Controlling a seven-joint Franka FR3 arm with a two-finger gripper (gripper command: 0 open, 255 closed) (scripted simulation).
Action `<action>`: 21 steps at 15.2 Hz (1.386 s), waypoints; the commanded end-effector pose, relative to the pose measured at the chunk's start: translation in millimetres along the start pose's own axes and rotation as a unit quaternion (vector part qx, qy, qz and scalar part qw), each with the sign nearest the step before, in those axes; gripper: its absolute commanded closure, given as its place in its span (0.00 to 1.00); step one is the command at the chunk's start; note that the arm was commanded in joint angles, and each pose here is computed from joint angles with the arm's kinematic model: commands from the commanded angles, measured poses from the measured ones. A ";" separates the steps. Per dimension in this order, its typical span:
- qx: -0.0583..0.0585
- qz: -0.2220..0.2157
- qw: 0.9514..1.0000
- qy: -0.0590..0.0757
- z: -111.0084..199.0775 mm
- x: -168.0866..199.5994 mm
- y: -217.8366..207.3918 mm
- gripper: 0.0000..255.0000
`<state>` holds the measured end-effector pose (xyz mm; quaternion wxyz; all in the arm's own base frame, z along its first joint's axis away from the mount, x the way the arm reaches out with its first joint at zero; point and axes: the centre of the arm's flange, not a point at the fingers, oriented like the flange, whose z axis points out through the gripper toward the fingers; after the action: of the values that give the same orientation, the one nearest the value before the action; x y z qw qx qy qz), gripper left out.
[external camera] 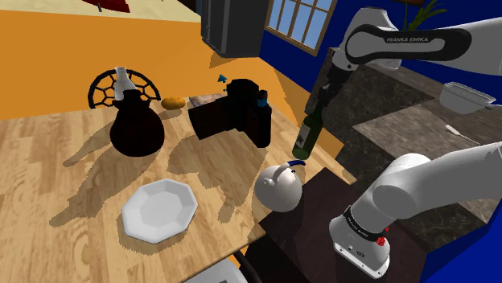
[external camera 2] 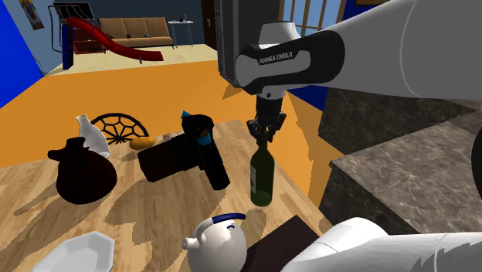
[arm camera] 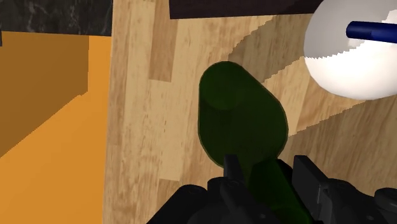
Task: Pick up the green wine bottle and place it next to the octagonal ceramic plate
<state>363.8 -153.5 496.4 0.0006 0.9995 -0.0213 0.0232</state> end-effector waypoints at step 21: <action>0.000 0.000 1.000 0.000 -116.6 6.1 0.6 1.00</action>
<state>364.2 -154.5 607.8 0.0006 0.9995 -0.0213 0.0231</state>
